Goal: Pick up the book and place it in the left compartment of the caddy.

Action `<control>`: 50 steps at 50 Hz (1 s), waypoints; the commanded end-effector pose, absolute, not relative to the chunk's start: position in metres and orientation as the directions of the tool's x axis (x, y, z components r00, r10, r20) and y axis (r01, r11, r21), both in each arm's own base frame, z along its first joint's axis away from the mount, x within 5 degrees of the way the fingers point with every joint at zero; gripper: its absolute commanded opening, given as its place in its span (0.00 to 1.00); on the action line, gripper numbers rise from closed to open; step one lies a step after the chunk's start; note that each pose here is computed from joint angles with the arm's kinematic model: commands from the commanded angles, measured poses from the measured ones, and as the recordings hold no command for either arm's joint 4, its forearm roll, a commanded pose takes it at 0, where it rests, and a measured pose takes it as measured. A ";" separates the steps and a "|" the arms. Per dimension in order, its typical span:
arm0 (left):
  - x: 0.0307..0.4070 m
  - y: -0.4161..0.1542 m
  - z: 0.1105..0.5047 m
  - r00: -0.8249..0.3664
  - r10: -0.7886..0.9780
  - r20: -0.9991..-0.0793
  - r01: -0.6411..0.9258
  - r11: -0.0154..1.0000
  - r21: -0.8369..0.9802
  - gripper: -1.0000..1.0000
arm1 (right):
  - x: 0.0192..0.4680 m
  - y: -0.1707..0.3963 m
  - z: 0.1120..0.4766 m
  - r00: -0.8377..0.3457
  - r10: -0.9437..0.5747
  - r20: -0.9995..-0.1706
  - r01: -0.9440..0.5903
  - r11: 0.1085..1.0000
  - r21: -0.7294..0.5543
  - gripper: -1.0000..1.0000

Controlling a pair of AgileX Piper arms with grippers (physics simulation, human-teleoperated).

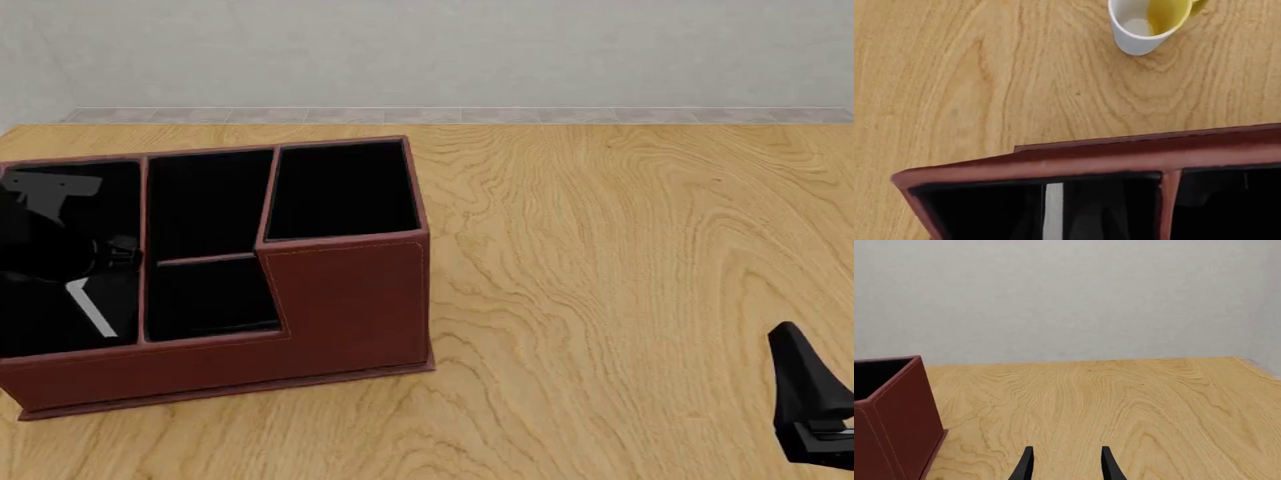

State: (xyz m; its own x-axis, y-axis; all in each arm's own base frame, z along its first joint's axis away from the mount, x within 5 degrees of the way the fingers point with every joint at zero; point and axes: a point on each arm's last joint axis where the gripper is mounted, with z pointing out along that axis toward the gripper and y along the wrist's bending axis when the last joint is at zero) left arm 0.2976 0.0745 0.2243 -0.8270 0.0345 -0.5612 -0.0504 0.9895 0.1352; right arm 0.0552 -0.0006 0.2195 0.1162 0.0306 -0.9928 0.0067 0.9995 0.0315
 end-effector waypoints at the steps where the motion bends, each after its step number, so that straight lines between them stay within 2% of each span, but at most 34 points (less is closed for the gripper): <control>1: 0.295 0.077 0.226 -0.826 0.044 -0.563 -0.047 0.988 0.146 1.00 | 0.055 -0.001 0.221 0.117 0.033 -0.993 0.005 0.999 0.034 1.00; 50: 0.287 0.074 0.252 -0.798 0.084 -0.597 -0.027 0.984 0.174 1.00 | 0.055 0.000 0.221 0.121 0.036 -0.992 0.001 0.999 0.037 1.00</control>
